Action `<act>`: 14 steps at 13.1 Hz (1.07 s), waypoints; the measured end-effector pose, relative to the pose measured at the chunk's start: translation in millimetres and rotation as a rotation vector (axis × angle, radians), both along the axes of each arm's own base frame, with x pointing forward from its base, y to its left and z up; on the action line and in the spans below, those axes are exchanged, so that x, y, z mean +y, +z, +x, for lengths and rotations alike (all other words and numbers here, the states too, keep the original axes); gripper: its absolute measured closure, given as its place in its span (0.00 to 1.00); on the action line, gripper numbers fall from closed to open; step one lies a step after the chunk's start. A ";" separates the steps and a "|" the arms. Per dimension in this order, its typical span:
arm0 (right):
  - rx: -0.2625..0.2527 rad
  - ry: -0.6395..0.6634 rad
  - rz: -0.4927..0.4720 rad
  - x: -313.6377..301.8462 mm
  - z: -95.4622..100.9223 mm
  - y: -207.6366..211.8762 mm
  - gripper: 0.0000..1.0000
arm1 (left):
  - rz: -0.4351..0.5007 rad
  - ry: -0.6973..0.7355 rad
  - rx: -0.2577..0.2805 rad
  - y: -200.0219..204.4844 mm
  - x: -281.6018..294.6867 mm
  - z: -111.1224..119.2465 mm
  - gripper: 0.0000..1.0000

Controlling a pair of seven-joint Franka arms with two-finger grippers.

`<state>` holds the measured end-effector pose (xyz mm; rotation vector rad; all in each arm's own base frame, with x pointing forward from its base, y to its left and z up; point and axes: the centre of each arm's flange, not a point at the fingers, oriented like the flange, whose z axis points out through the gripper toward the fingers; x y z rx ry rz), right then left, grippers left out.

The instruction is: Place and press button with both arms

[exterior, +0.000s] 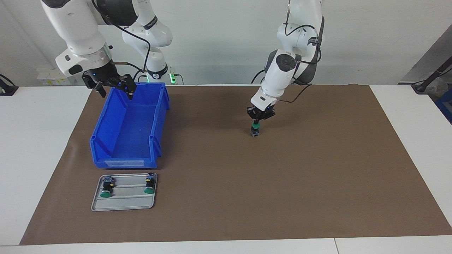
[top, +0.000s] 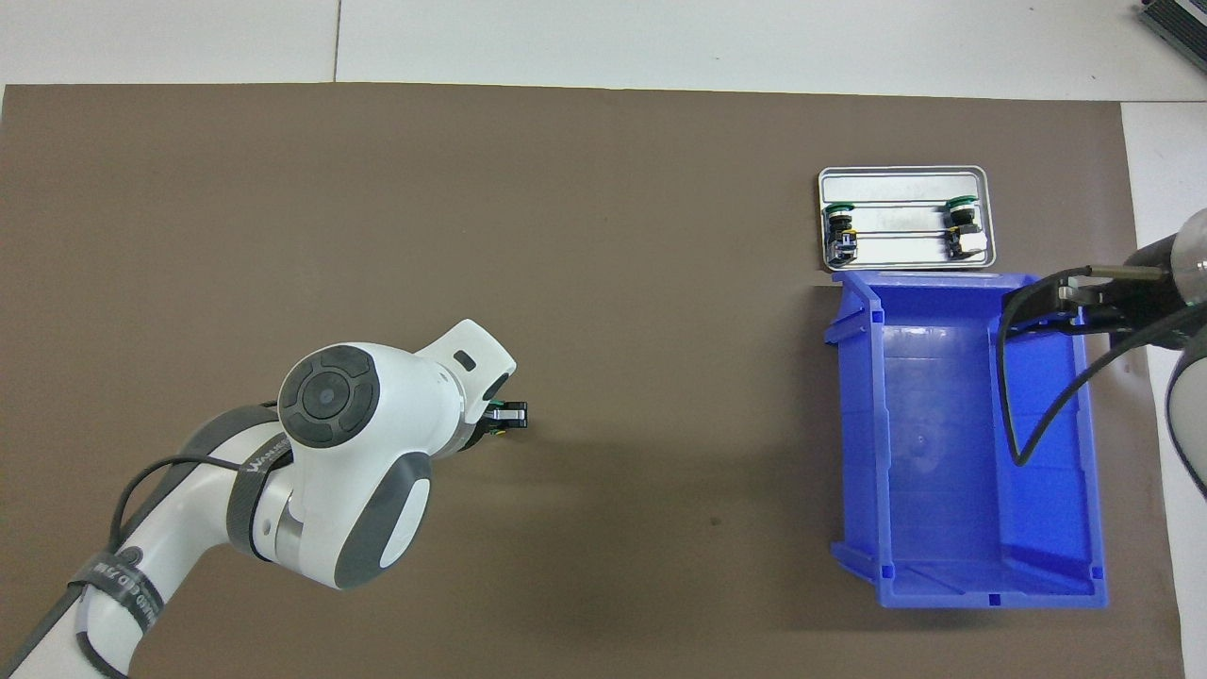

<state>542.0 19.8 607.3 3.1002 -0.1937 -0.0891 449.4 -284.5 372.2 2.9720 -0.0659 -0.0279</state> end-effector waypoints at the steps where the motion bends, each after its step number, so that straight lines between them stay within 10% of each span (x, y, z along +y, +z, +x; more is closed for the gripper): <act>1: 0.000 0.002 0.000 1.2 -0.1 0.1 0.00 | 0.000 0.001 -0.002 -0.8 0.2 -0.2 0.99; 14: -0.024 0.053 0.002 29.8 0.7 1.4 0.00 | -0.010 0.007 -0.031 -2.3 0.8 1.4 0.99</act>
